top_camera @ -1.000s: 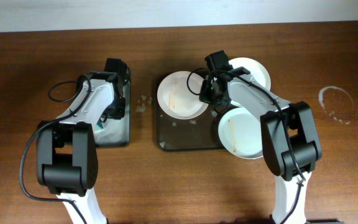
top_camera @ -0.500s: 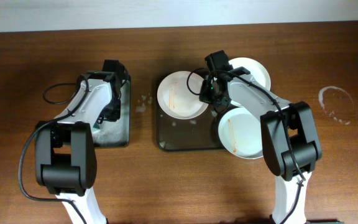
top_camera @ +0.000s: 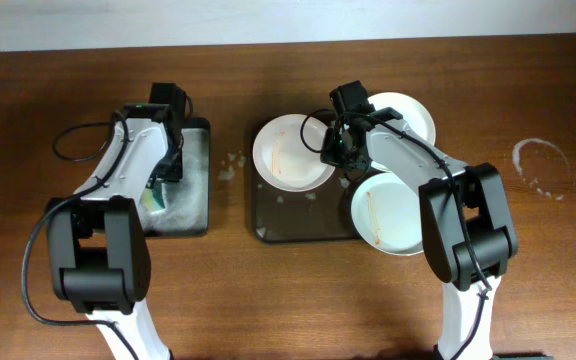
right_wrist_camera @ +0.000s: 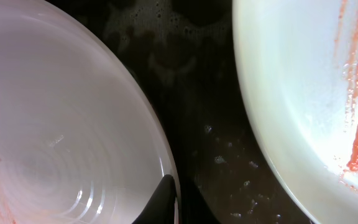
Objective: Clean dirty plates on tray and stack at the side
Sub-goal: 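Grasp the green-and-yellow sponge with the left gripper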
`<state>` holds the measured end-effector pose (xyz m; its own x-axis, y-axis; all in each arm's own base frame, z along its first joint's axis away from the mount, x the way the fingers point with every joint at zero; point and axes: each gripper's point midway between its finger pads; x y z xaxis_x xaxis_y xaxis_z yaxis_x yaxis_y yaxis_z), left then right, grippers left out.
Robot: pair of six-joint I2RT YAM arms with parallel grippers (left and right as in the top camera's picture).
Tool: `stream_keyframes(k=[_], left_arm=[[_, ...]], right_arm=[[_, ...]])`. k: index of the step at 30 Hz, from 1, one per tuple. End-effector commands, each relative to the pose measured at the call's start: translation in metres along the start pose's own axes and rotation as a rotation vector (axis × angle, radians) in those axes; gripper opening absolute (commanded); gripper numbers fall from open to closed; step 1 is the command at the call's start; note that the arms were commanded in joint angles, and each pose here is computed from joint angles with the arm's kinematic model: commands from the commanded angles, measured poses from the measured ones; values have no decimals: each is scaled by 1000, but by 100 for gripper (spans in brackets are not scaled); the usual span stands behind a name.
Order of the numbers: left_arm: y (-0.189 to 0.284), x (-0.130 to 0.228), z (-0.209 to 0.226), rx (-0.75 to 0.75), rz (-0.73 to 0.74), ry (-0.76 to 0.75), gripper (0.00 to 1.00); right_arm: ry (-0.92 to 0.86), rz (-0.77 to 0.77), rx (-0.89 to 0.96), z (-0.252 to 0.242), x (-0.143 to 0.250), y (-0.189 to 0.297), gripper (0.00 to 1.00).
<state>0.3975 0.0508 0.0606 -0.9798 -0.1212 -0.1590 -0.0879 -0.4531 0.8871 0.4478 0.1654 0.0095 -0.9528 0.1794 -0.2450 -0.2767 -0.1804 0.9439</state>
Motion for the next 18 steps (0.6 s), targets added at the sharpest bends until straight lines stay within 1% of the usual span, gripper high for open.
stream_keyframes(k=[1,6,10,15,16,17,18], left_arm=[[8,-3,-17,40,-15,-16,58],[11,0,-24,47,-9,-33,57],[3,1,-10,37,15,96,57],[-8,4,-15,174,77,166,57],[-9,5,-18,194,83,168,53],[-10,5,-21,205,89,167,43],[-11,6,-23,209,93,165,36]], right_arm=[[3,8,22,-4,4,-9,5],[3,9,22,-4,4,-9,6],[3,9,22,-4,4,-9,5],[3,8,21,-4,4,-9,6],[3,8,21,-4,3,-9,6],[3,8,21,-4,3,-9,6],[3,8,21,-4,3,-9,5]])
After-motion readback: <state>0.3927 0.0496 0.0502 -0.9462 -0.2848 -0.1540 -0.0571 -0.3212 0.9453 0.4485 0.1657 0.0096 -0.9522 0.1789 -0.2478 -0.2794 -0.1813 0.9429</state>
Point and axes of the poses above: each gripper's point midway between its finger pads, its own y axis back along the fingers, its own z axis along the line the jaws close on, x = y × z, and after that the axes turned 5 degrees about y, right-handed
